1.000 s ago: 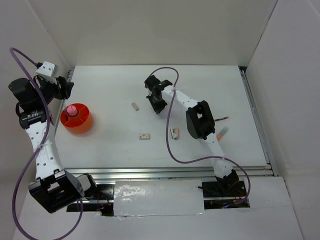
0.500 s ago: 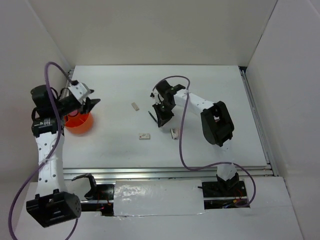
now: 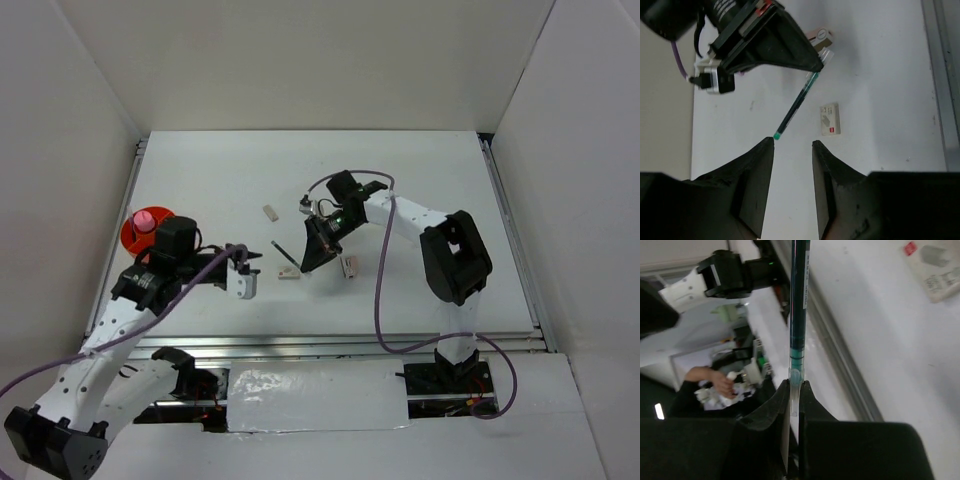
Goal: Sort the stationery into containers
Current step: Pick up the pen from the center of the board, then place the pen in the storage box.
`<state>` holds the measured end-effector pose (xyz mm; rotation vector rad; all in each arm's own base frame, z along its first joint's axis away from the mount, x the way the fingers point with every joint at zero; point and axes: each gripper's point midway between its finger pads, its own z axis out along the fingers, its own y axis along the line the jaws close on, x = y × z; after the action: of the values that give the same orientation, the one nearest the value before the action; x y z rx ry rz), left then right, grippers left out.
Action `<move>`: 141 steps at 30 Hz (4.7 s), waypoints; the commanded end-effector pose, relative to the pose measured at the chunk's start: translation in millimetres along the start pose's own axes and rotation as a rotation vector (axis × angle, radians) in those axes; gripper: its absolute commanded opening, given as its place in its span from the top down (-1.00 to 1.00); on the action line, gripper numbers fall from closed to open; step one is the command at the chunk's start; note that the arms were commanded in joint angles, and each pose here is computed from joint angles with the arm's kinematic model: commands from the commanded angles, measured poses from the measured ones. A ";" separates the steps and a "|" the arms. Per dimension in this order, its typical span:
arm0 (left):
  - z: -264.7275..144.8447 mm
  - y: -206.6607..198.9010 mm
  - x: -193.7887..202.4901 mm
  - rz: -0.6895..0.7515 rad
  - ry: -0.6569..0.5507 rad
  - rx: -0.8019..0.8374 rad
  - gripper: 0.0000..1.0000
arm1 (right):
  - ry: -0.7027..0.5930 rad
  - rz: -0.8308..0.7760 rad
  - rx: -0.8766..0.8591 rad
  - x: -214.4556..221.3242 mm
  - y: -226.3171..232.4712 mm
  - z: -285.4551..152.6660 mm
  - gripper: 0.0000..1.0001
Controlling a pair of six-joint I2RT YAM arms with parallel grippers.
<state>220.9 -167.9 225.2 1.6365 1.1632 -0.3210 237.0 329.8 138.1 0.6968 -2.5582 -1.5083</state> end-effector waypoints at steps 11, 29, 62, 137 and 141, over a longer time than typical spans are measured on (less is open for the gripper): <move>41.0 -19.1 -3.0 0.206 0.058 0.025 -0.13 | 0.102 0.011 -0.427 27.3 83.4 -11.8 1.00; 56.3 -20.8 -30.2 0.276 0.006 -0.048 -0.04 | -0.009 0.284 -0.223 12.2 58.4 3.6 1.00; 77.5 -20.3 10.1 0.084 0.168 -0.039 0.16 | -0.021 0.419 -0.257 9.3 70.0 -4.3 1.00; -274.7 138.0 175.6 -0.833 0.157 -1.088 1.00 | -0.294 0.237 -0.172 -49.8 6.9 -103.3 -0.07; -281.9 133.3 195.1 -0.847 0.205 -1.042 1.00 | -0.304 0.188 -0.115 -56.6 3.8 -102.4 -0.06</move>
<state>328.2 175.8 273.5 0.0871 1.7553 -0.0523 310.8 267.9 195.2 0.1136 -2.5552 -1.8032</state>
